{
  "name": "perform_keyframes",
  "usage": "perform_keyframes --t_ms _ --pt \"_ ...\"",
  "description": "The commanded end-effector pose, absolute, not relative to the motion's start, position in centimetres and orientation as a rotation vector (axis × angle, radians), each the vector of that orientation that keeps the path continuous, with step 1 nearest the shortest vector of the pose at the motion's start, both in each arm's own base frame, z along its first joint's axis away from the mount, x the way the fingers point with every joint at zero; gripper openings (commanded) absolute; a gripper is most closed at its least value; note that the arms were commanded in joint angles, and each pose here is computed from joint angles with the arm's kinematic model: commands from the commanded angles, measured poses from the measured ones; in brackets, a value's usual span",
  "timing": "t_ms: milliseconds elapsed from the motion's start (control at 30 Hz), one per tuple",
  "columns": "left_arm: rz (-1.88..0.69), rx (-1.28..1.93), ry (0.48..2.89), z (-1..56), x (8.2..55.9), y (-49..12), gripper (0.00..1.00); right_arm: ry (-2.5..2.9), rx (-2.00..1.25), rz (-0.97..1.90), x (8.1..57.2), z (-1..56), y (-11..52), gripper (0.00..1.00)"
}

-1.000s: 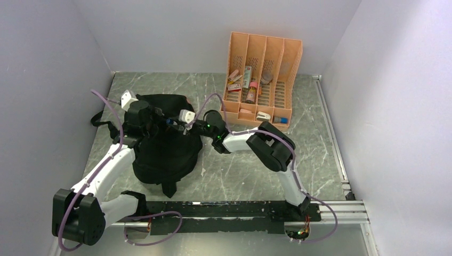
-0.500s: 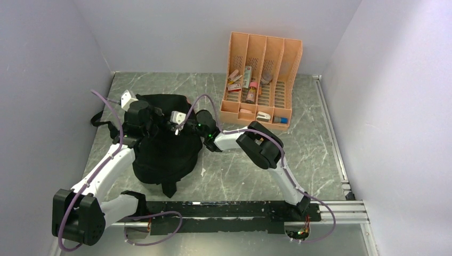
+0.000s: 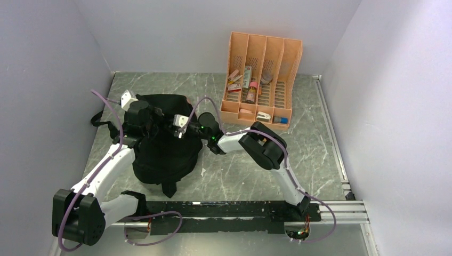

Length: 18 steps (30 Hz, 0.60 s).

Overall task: Pack the student bag
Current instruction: Place the personal item in the student bag.

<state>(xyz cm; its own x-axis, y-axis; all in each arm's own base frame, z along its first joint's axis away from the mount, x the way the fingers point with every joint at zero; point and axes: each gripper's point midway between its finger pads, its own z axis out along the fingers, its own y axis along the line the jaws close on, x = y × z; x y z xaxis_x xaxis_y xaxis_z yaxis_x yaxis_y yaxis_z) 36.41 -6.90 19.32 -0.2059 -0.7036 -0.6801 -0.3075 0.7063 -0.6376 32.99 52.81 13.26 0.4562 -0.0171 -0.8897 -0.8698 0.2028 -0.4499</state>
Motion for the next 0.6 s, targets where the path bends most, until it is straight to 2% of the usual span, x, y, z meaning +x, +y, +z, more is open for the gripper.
perform_keyframes --t_ms 0,267,567 --pt "-0.533 -0.745 1.699 22.9 37.0 -7.7 0.05 0.868 -1.158 0.733 32.0 17.9 51.3 0.43" --pt "-0.525 -0.740 1.703 23.0 37.0 -7.8 0.05 1.017 -1.057 0.761 28.7 20.1 45.0 0.44" --pt "-0.525 -0.741 1.711 22.7 37.1 -7.9 0.05 1.560 -0.800 0.488 29.8 17.9 34.1 0.45"
